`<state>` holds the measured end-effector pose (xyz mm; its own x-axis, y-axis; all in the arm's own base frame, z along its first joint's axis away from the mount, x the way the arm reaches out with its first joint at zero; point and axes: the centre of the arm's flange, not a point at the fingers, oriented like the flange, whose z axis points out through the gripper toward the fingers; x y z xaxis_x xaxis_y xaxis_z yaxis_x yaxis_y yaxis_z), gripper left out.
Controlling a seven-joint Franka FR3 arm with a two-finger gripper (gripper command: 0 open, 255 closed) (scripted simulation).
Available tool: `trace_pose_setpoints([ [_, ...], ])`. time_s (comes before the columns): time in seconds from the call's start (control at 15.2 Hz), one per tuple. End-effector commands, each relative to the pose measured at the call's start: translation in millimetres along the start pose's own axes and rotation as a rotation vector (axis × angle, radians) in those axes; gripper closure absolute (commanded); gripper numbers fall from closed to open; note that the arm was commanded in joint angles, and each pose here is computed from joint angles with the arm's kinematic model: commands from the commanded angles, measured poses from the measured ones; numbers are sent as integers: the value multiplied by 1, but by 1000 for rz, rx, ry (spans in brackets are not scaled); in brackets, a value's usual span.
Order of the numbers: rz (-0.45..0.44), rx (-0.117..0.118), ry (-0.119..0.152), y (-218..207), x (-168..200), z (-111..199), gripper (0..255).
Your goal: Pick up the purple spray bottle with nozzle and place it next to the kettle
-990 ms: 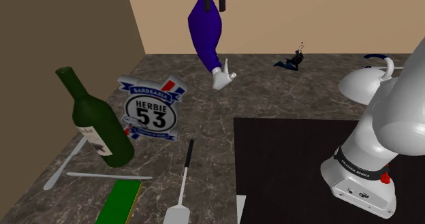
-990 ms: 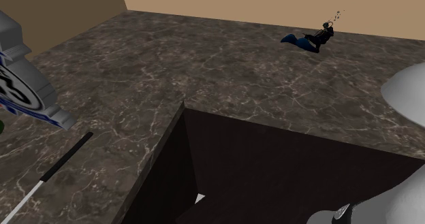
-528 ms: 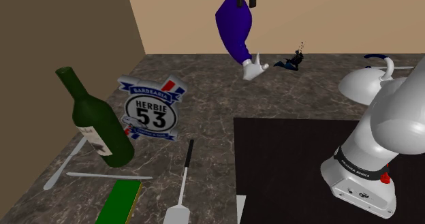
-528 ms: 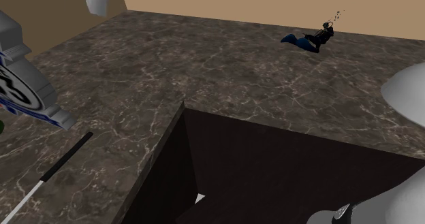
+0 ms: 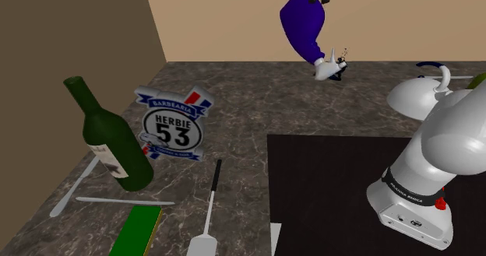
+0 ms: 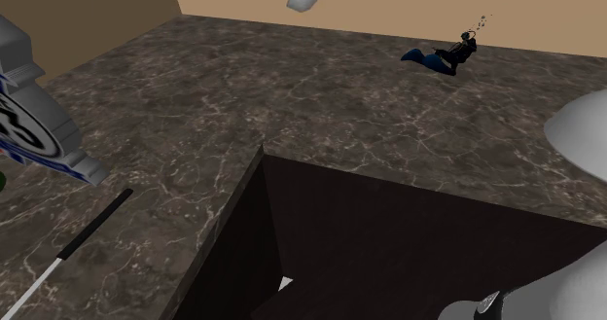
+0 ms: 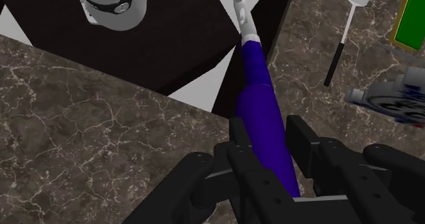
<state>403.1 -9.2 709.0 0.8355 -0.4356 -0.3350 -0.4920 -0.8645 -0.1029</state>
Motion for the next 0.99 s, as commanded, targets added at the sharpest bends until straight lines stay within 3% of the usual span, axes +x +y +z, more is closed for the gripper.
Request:
trace_pose_setpoints([
  [0.0, -2, 0, -1, 27, 2, -5, 255],
  [0.92, -2, 0, -1, 209, 17, -31, 255],
])
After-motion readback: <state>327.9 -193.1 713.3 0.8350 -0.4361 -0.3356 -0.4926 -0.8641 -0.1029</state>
